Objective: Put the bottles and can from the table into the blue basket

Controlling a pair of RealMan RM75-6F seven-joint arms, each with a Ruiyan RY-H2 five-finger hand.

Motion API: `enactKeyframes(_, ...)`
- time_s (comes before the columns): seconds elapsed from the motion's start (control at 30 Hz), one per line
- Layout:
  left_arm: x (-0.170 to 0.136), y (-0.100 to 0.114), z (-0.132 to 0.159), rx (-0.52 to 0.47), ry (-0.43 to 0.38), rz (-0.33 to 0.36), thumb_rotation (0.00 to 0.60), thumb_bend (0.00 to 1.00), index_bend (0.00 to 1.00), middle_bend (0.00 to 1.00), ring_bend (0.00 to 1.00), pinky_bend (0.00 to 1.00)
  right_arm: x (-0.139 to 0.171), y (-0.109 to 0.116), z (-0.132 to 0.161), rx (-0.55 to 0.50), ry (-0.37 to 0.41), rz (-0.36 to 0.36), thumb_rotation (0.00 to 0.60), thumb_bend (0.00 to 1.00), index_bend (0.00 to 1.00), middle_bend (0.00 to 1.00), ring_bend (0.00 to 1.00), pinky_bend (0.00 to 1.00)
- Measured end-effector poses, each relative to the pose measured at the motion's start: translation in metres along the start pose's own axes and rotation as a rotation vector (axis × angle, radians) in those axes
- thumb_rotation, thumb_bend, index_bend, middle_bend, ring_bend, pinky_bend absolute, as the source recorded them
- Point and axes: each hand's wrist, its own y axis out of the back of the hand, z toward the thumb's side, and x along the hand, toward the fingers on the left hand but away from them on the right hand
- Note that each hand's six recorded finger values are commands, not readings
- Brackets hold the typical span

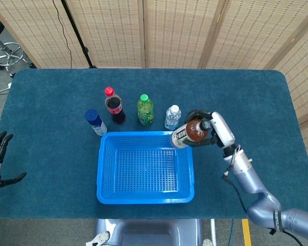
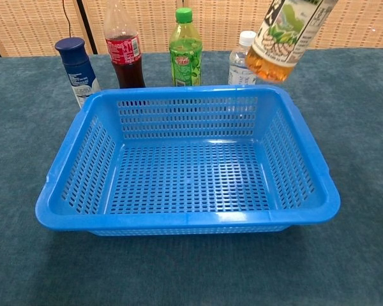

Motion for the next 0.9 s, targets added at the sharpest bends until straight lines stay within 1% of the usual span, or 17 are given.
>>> enactKeyframes(0.03,0.0,0.0,0.0,0.0,0.0,0.0,0.6,0.06,0.0,0.0,0.0,0.0,0.008,-0.012,0.008,0.007,0.01,0.041,0.6,0.0,0.69,0.8,0.79,0.95)
enactKeyframes(0.13,-0.001,-0.002,0.001,0.002,-0.003,-0.005,0.6,0.06,0.0,0.0,0.0,0.0,0.025,-0.036,0.017,0.061,0.021,0.116,0.6,0.0,0.69,0.8,0.77,0.93)
enactKeyframes(0.23,-0.002,-0.002,0.002,0.003,-0.008,-0.006,0.6,0.06,0.0,0.0,0.0,0.0,0.035,-0.053,0.008,0.141,0.013,0.16,0.6,0.0,0.67,0.78,0.73,0.89)
enactKeyframes(0.27,-0.003,-0.002,0.002,0.003,-0.009,-0.005,0.6,0.06,0.0,0.0,0.0,0.0,0.038,-0.057,0.004,0.156,0.01,0.17,0.6,0.0,0.64,0.76,0.69,0.86)
enactKeyframes(0.33,-0.004,-0.001,0.002,0.002,-0.01,-0.002,0.6,0.06,0.0,0.0,0.0,0.0,0.041,-0.067,-0.005,0.176,-0.001,0.191,0.6,0.0,0.54,0.65,0.58,0.75)
enactKeyframes(0.37,-0.004,-0.001,0.001,0.001,-0.009,0.0,0.6,0.06,0.0,0.0,0.0,0.0,0.042,-0.07,-0.01,0.183,-0.006,0.203,0.6,0.0,0.46,0.56,0.49,0.65)
enactKeyframes(0.4,-0.005,-0.001,0.001,0.0,-0.008,0.001,0.6,0.06,0.0,0.0,0.0,0.0,0.043,-0.073,-0.013,0.19,-0.012,0.216,0.6,0.0,0.36,0.43,0.37,0.54)
enactKeyframes(0.43,-0.005,-0.001,0.0,0.001,-0.007,0.002,0.6,0.06,0.0,0.0,0.0,0.0,0.044,-0.076,-0.016,0.197,-0.02,0.237,0.6,0.0,0.29,0.34,0.28,0.45)
enactKeyframes(0.47,-0.005,-0.001,0.0,0.001,-0.007,0.002,0.6,0.06,0.0,0.0,0.0,0.0,0.045,-0.078,-0.018,0.204,-0.027,0.255,0.6,0.0,0.18,0.2,0.15,0.34)
enactKeyframes(0.5,-0.005,-0.001,0.0,0.002,-0.006,0.001,0.6,0.06,0.0,0.0,0.0,0.0,0.046,-0.08,-0.02,0.212,-0.036,0.274,0.6,0.0,0.08,0.09,0.06,0.24)
enactKeyframes(0.53,-0.004,-0.002,0.0,0.003,-0.006,-0.001,0.6,0.06,0.0,0.0,0.0,0.0,0.047,-0.08,-0.023,0.226,-0.049,0.3,0.6,0.0,0.04,0.04,0.02,0.18)
enactKeyframes(0.57,-0.004,-0.002,0.0,0.005,-0.006,-0.003,0.6,0.06,0.0,0.0,0.0,0.0,0.047,-0.079,-0.024,0.236,-0.06,0.316,0.6,0.0,0.01,0.01,0.0,0.11)
enactKeyframes(0.6,-0.004,-0.003,0.0,0.007,-0.006,-0.004,0.6,0.06,0.0,0.0,0.0,0.0,0.048,-0.077,-0.025,0.245,-0.07,0.328,0.6,0.0,0.0,0.0,0.0,0.07)
enactKeyframes(0.63,-0.004,-0.003,0.0,0.01,-0.006,-0.005,0.6,0.06,0.0,0.0,0.0,0.0,0.047,-0.072,-0.025,0.254,-0.085,0.334,0.6,0.0,0.0,0.0,0.0,0.05)
enactKeyframes(0.7,-0.003,-0.004,0.0,0.012,-0.005,-0.006,0.6,0.06,0.0,0.0,0.0,0.0,0.045,-0.064,-0.023,0.256,-0.095,0.322,0.6,0.0,0.0,0.0,0.0,0.03)
enactKeyframes(0.8,-0.002,-0.004,0.0,0.014,-0.001,-0.007,0.6,0.06,0.0,0.0,0.0,0.0,0.037,-0.042,-0.015,0.259,-0.099,0.263,0.6,0.0,0.0,0.0,0.0,0.03)
enactKeyframes(0.9,-0.002,-0.006,0.001,0.015,-0.001,-0.012,0.6,0.06,0.0,0.0,0.0,0.0,0.026,-0.016,-0.005,0.261,-0.088,0.184,0.6,0.0,0.0,0.0,0.0,0.03)
